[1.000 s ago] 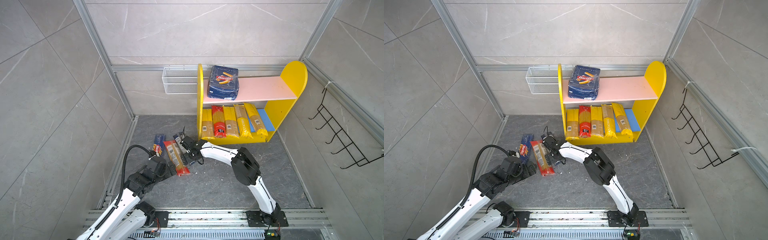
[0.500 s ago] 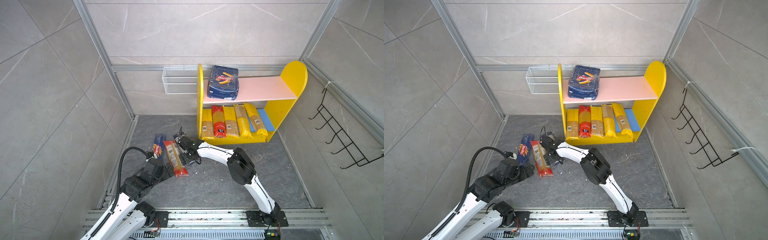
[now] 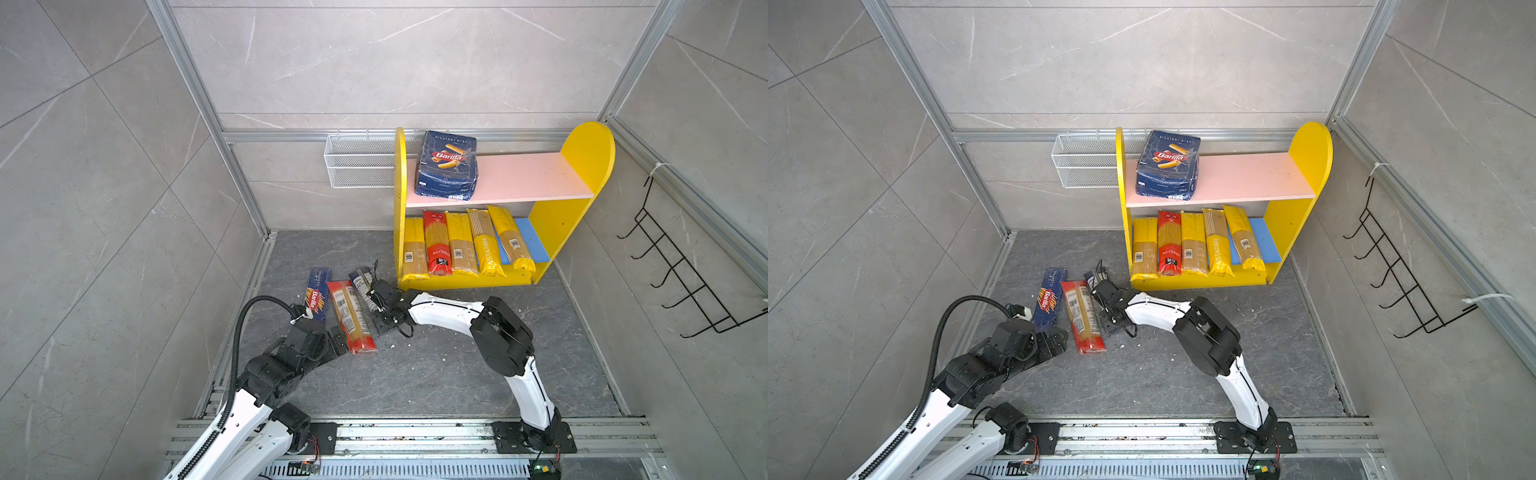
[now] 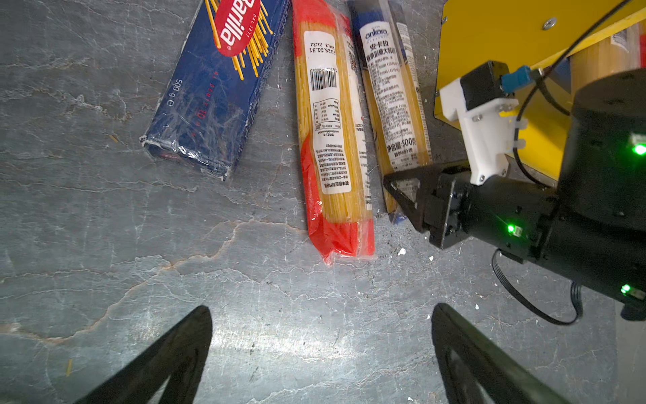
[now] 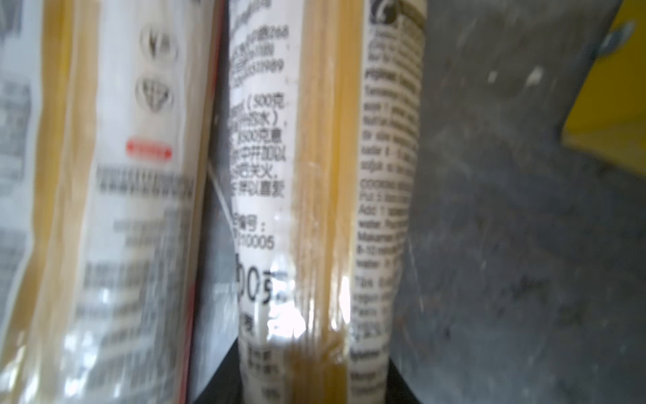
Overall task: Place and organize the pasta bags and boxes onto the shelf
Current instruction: 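Reach the right gripper to the white-labelled spaghetti bag beside the left gripper, then close the right gripper on the white-labelled bag and drag it out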
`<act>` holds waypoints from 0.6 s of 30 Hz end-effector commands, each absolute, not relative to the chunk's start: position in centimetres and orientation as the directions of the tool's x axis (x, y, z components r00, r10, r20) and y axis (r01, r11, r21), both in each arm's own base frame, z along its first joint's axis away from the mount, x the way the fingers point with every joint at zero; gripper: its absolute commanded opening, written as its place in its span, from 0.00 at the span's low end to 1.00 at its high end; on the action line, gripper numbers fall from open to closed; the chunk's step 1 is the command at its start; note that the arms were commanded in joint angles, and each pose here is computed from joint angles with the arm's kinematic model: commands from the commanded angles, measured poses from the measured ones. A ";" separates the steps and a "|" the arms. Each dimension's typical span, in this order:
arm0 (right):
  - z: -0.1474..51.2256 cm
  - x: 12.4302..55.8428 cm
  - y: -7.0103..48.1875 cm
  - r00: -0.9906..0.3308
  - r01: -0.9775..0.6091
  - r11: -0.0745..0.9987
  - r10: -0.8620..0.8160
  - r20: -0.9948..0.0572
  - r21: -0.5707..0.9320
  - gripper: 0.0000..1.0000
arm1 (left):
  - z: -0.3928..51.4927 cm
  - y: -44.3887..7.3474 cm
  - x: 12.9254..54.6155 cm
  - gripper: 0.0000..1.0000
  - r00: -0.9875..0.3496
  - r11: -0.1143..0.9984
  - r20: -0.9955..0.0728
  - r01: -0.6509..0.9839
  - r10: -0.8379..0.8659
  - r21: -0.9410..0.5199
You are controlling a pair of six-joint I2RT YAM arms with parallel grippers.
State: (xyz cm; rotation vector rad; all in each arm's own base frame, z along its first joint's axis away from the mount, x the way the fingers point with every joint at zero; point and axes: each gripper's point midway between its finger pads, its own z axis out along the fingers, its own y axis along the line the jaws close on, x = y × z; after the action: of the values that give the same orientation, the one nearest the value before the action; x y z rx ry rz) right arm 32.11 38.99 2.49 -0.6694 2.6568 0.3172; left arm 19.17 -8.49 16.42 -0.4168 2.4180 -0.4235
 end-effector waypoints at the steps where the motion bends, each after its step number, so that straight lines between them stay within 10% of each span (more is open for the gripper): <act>1: 1.1 26.8 37.9 -0.883 -0.463 0.840 -0.407 -0.235 0.283 0.24 | 17.0 -7.8 18.6 1.00 -0.729 0.896 -0.554 -0.191 -0.402 -0.400; 8: 5.8 25.2 39.2 -0.940 -0.341 0.699 -0.266 -0.213 0.629 0.20 | 18.1 -7.0 17.9 1.00 -0.712 0.894 -0.570 -0.189 -0.410 -0.406; 18: 10.7 23.8 36.9 -0.954 -0.298 0.587 -0.194 -0.227 0.753 0.18 | 19.6 -6.7 18.1 1.00 -0.697 0.899 -0.592 -0.184 -0.405 -0.398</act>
State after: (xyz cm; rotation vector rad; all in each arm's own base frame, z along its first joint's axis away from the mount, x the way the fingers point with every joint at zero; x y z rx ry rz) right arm 24.59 36.08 6.53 -0.4118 2.7891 1.1076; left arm 17.81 -7.12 18.06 -0.4262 2.3794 -0.4185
